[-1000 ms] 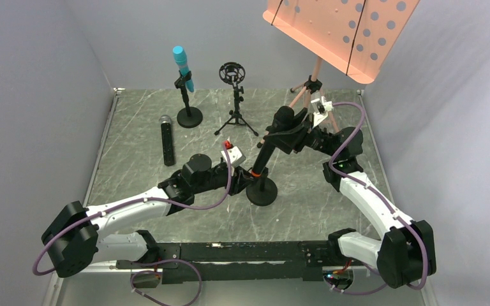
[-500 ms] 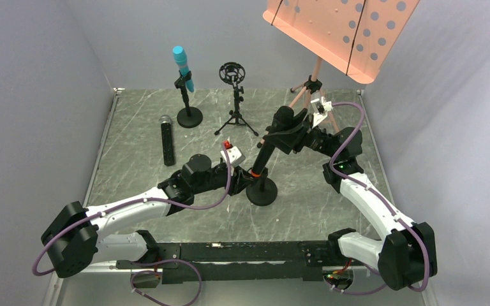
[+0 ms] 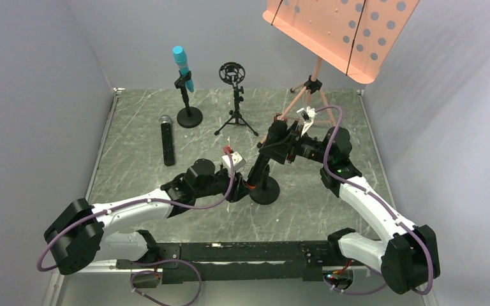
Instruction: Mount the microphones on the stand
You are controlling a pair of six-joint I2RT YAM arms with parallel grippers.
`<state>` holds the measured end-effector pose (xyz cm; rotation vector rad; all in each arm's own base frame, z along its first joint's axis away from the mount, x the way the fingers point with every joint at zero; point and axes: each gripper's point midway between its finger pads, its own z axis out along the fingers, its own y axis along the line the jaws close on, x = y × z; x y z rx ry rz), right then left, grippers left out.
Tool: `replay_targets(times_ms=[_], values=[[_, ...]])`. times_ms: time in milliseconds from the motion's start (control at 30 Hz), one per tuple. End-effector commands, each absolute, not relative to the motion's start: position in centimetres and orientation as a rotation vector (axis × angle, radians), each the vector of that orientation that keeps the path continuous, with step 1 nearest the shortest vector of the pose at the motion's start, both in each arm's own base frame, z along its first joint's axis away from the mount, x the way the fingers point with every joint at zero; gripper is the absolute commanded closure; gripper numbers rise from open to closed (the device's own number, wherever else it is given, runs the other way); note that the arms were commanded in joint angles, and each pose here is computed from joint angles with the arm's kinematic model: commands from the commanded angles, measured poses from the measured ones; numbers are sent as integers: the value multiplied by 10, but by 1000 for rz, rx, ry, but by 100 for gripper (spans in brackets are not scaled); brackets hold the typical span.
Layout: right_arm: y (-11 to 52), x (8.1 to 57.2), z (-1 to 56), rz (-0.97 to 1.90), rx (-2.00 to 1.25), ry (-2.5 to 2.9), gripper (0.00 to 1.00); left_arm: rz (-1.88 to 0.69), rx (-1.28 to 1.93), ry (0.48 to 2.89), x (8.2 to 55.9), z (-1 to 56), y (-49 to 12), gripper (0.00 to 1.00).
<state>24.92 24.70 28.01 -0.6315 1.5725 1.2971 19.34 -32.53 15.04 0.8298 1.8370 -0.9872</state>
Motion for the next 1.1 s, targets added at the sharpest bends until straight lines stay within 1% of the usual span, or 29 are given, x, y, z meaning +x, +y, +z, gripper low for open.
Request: replay_targets(times_ms=[0,133,333,633,733,1067], values=[[246,240,246,1301,-645,1686,100,-1005,769,1826,198,160,-328,59],[245,236,240,1293,-665,1684,100,-987,768,1832,196,160,-322,58],[249,233,227,1280,-705,1687,100,-949,739,1833,187,162,-299,48],[258,230,200,1302,-712,1766,100,-890,646,1793,189,170,-276,21],[257,228,191,1302,-715,1791,100,-887,643,1778,190,174,-275,9],[255,217,164,1358,-696,1899,100,-888,664,1745,193,180,-281,1]])
